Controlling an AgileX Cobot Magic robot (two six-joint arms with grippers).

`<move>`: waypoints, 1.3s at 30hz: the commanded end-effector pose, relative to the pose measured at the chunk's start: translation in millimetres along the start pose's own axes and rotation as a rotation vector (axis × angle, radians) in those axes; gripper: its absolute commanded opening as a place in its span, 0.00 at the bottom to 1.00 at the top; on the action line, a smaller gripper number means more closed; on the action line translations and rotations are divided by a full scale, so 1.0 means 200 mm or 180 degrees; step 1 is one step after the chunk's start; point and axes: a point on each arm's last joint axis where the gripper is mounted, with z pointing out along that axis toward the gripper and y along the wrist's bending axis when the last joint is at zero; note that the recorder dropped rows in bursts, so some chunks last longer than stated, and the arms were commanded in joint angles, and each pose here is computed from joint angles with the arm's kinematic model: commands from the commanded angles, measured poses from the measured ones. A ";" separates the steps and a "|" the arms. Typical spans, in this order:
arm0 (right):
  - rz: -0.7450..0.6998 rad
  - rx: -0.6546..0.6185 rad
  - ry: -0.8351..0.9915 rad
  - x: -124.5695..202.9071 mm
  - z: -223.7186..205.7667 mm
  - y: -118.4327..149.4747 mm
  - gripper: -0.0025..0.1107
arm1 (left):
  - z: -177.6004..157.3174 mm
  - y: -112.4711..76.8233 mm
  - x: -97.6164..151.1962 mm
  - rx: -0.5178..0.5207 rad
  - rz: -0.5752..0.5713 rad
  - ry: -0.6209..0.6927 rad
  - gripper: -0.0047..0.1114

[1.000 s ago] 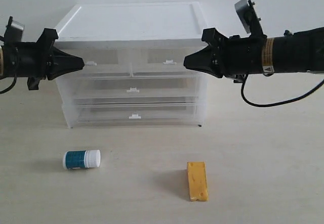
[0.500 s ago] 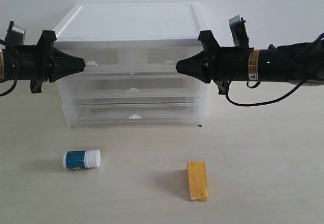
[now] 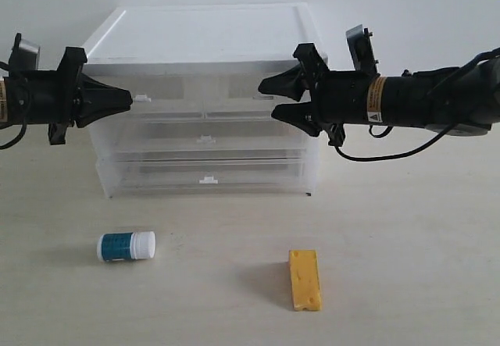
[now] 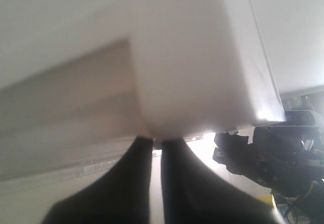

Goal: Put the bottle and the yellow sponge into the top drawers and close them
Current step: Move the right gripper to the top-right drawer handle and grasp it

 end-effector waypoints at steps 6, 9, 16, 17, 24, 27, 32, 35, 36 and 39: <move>0.0009 0.0077 -0.0260 -0.04 0.00 0.00 0.31 | 0.02 0.03 -0.01 -0.0117 -0.0046 -0.0051 0.07; -0.0011 0.0089 -0.0257 -0.04 0.00 0.00 0.16 | 0.02 0.03 -0.01 -0.0120 -0.0043 -0.0047 0.07; -0.0047 0.0010 -0.0301 -0.05 0.00 0.01 0.02 | 0.02 0.03 0.00 -0.0127 -0.0032 -0.0033 0.07; -0.0076 0.0000 -0.0304 -0.05 0.00 0.01 0.02 | 0.02 0.03 0.00 -0.0127 -0.0032 -0.0033 0.07; -0.0323 -0.0115 -0.0044 -0.01 0.00 0.03 0.02 | 0.02 0.03 -0.01 -0.0138 -0.0033 -0.0041 0.07; -0.0353 -0.0159 0.0114 0.01 0.00 0.03 0.02 | 0.02 0.03 -0.01 -0.0138 -0.0033 -0.0041 0.07; -0.0415 -0.0348 0.0365 0.05 -0.01 0.05 0.02 | 0.02 0.04 0.00 -0.0147 -0.0005 0.0000 0.07; -0.0441 -0.0344 0.0493 0.07 -0.01 0.06 0.02 | 0.02 0.04 0.00 -0.0147 -0.0005 0.0000 0.07; -0.0461 -0.0342 0.0534 0.07 -0.01 0.05 0.02 | 0.02 0.04 0.00 -0.0152 -0.0005 -0.0003 0.07; -0.0458 -0.0345 0.0629 0.10 -0.02 0.05 0.02 | 0.02 0.04 0.00 -0.0158 -0.0005 -0.0007 0.07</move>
